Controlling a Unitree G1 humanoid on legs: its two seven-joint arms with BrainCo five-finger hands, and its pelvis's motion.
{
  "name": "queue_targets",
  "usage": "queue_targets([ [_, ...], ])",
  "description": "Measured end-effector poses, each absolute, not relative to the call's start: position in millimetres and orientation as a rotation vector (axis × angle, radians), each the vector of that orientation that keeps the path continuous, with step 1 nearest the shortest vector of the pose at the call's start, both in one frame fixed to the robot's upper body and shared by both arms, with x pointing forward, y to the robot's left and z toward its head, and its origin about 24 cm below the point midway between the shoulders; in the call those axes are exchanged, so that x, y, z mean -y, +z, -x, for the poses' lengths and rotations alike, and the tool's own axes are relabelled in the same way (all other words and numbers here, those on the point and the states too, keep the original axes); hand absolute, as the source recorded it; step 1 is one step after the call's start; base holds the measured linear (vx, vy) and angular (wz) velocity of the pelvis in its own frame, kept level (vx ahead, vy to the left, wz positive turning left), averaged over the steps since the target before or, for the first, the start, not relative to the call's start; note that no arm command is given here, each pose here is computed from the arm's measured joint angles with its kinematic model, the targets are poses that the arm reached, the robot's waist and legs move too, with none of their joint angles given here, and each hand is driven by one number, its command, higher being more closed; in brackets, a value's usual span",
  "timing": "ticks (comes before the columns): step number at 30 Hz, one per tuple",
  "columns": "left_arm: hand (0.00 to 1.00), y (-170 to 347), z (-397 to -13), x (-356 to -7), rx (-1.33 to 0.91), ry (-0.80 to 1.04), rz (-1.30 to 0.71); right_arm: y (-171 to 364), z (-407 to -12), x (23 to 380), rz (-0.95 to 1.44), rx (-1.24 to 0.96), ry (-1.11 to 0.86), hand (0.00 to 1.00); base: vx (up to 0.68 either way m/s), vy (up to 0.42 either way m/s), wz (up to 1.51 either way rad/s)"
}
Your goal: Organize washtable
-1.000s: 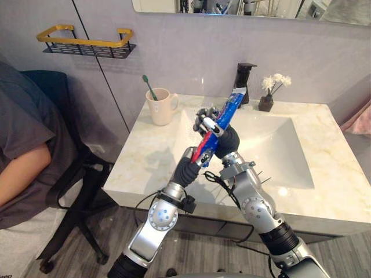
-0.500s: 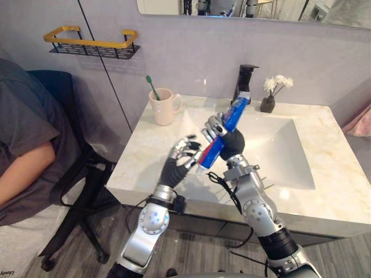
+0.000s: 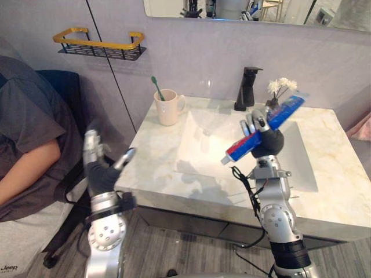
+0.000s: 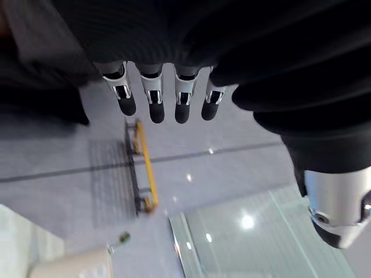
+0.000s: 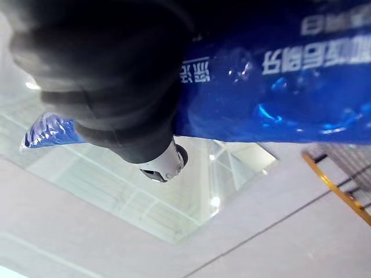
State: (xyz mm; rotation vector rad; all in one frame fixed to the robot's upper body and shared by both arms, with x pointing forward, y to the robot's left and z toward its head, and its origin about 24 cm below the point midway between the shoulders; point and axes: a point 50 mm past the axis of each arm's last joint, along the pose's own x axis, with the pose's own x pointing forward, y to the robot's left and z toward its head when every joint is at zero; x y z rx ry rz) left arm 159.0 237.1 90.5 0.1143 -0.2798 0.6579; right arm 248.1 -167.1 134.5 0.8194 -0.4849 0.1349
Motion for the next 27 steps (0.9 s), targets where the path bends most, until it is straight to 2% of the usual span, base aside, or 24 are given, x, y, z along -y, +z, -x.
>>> queue_targets([
  [6,0.0,35.1,-136.5,-260.8,0.03,0.823,-0.032,129.5,-243.8,181.6,-0.787,0.498,0.051,1.0,-0.03,-0.008,0.14],
  [9,0.0,-8.0,-121.9,-265.7,-0.167,0.866,0.018,128.6,-243.2,185.0,-0.768,0.497,0.017,1.0,0.0,0.0,0.15],
  [16,0.0,-96.8,-79.9,-248.8,-0.655,0.789,0.104,130.3,-242.9,189.7,-0.713,0.51,-0.01,1.0,0.02,0.012,0.02],
  [21,0.0,-113.4,-68.7,-241.2,-0.757,0.764,0.126,132.9,-243.5,194.9,-0.665,0.521,-0.052,1.0,0.0,0.0,0.0],
  [27,0.0,-125.6,-58.9,-234.0,-0.842,0.72,0.112,166.6,-255.6,194.5,-0.516,0.652,-0.091,1.0,-0.03,-0.004,0.09],
])
